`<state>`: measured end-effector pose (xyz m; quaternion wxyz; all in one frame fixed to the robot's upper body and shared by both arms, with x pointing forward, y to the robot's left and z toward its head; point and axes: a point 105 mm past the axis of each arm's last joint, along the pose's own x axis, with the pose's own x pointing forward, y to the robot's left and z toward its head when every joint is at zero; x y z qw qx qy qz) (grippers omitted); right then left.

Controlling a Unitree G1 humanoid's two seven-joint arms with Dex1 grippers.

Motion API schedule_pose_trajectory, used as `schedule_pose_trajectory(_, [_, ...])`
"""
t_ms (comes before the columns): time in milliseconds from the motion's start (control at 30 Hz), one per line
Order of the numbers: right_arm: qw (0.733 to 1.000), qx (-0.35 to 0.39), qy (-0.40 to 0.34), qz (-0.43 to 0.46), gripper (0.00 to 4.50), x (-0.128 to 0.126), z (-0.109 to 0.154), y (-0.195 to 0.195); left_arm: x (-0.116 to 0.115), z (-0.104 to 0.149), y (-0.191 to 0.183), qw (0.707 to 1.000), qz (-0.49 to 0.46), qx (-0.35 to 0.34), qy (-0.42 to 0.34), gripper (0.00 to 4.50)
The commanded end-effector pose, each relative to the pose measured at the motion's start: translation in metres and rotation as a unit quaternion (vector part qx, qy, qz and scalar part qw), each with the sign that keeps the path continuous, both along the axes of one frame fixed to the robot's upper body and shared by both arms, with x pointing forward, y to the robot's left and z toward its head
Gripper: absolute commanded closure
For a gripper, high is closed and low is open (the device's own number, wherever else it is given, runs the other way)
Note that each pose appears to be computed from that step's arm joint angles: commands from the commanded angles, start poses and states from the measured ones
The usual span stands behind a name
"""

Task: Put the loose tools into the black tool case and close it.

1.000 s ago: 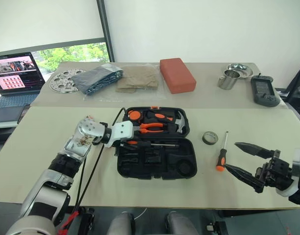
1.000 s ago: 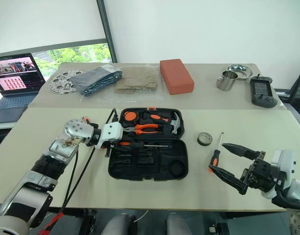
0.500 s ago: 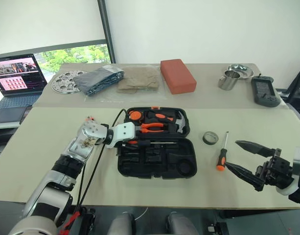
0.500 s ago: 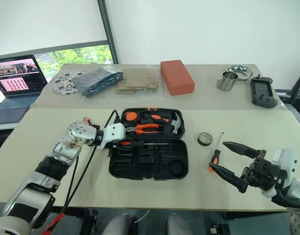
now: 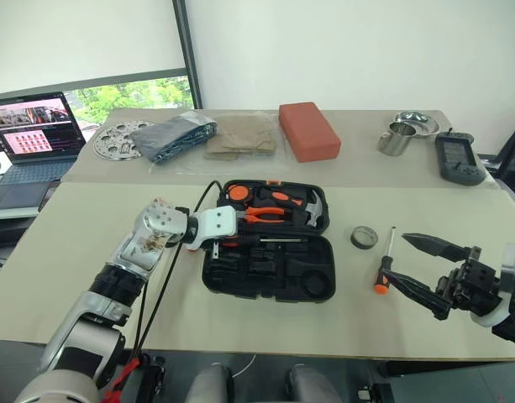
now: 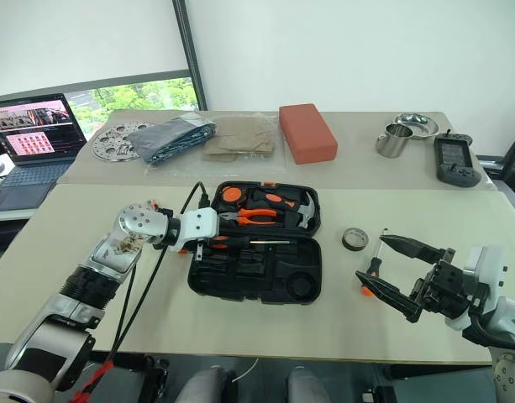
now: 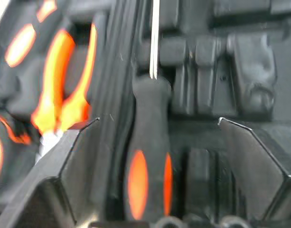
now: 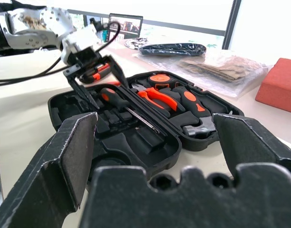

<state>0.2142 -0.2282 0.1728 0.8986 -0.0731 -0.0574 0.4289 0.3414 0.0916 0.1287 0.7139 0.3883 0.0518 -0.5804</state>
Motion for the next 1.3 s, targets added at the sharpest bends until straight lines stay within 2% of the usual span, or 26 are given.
schedule_pose_trajectory(33, [1.000, 0.002, -0.021, 0.001, 0.00, -0.004, 0.012, 0.002, 0.011, 0.049, 0.007, 0.995, 0.041, -0.051, -0.078, 0.41])
schedule_pose_trajectory(133, [1.000, 0.002, -0.020, -0.002, 0.00, -0.005, 0.010, 0.001, 0.017, 0.062, 0.008, 0.985, 0.090, -0.125, -0.078, 0.41])
schedule_pose_trajectory(233, [1.000, 0.004, -0.022, -0.004, 0.00, -0.005, 0.009, 0.000, 0.021, 0.050, 0.007, 0.964, 0.153, -0.218, -0.018, 1.17])
schedule_pose_trajectory(400, [1.000, 0.003, -0.023, -0.007, 0.00, -0.006, 0.009, -0.002, 0.008, 0.012, -0.006, 0.938, 0.193, -0.278, 0.075, 3.12])
schedule_pose_trajectory(500, [1.000, 0.001, -0.023, -0.010, 0.00, -0.007, 0.010, -0.004, 0.002, -0.008, -0.014, 0.928, 0.210, -0.291, 0.103, 4.25])
schedule_pose_trajectory(533, [1.000, 0.001, -0.023, -0.011, 0.00, -0.007, 0.010, -0.004, 0.000, -0.011, -0.017, 0.926, 0.212, -0.293, 0.106, 4.47])
schedule_pose_trajectory(733, [1.000, -0.002, -0.022, -0.013, 0.00, -0.008, 0.011, -0.006, -0.001, -0.015, -0.027, 0.926, 0.220, -0.288, 0.107, 4.47])
schedule_pose_trajectory(833, [1.000, -0.004, -0.020, -0.014, 0.00, -0.009, 0.010, -0.007, -0.002, -0.020, -0.029, 0.933, 0.217, -0.265, 0.108, 4.47])
schedule_pose_trajectory(1100, [1.000, -0.008, -0.015, -0.017, 0.00, -0.012, 0.008, -0.009, -0.012, -0.054, -0.023, 0.948, 0.232, -0.177, 0.129, 4.47])
schedule_pose_trajectory(1300, [1.000, -0.014, -0.011, -0.018, 0.00, -0.013, 0.007, -0.010, -0.015, -0.071, -0.027, 0.940, 0.256, -0.159, 0.158, 4.47])
